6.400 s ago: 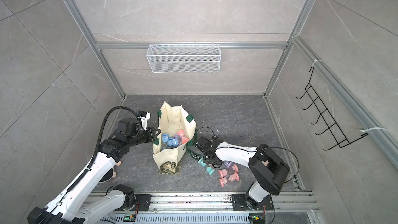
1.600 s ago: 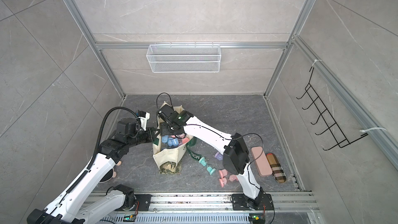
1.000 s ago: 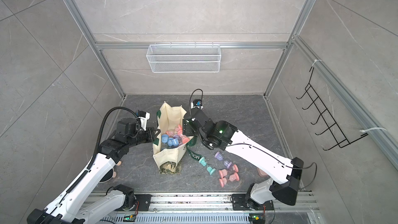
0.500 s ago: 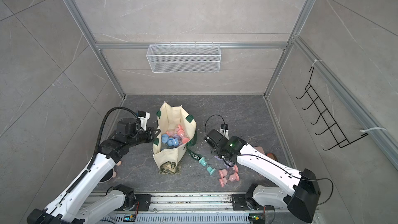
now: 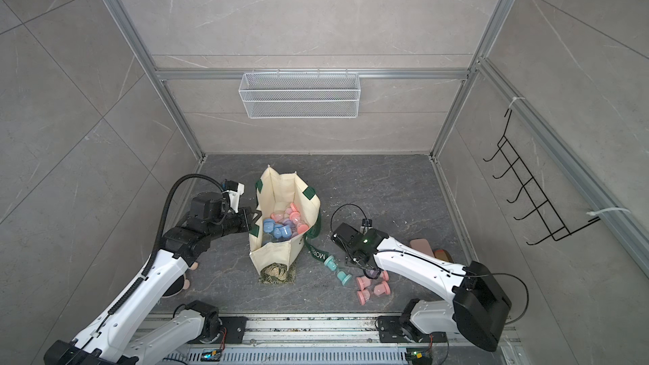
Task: Put the hourglass into the canvas bag
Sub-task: Pick up the hourglass from the center of the board.
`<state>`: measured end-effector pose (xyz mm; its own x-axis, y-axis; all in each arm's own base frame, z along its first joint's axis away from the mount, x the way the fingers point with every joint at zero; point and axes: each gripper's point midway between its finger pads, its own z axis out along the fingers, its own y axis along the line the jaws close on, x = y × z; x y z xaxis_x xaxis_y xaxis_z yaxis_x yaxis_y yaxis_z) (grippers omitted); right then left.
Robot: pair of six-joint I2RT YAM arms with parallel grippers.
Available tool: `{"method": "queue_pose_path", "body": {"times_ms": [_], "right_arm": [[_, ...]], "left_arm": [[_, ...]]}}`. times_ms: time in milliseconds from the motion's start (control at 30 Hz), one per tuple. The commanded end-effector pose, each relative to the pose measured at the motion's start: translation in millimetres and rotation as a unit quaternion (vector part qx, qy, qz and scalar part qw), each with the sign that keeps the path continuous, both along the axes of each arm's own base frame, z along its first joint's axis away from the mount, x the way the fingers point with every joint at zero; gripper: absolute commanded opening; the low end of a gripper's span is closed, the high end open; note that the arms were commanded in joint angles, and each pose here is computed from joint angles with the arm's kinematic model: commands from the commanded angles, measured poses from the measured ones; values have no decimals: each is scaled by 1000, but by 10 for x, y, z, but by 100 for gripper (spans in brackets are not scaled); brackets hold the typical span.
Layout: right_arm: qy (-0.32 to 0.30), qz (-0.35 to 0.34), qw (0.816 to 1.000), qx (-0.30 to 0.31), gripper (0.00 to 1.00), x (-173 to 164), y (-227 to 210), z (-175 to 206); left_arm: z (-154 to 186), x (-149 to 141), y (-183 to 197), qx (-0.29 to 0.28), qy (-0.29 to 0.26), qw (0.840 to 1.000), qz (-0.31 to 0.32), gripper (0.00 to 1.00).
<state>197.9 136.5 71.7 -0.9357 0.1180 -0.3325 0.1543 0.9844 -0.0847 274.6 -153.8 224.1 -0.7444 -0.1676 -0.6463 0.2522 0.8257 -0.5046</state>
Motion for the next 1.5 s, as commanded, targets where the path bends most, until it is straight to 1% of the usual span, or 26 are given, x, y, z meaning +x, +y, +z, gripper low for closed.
{"method": "queue_pose_path", "body": {"times_ms": [0,233,567,700,900,1467], "right_arm": [[15,-6,1000,-3,79,-22,7,-137],[22,-6,1000,-19,79,28,-66,-193],[31,-8,999,-8,76,95,-119,-266],[37,-10,999,-15,73,118,-148,-299],[32,-16,999,-4,68,188,-172,-305],[39,-55,998,16,63,439,-294,-533]], "left_arm": [[-2,-32,-55,-7,2,1000,-17,0],[-3,-31,-58,-7,2,1000,-18,0],[19,-34,-58,-8,-1,1000,-18,0],[25,-41,-56,-9,-2,1000,-18,0],[29,-42,-53,-9,-3,1000,-17,0],[26,-47,-51,-9,-3,1000,-17,0]]}}
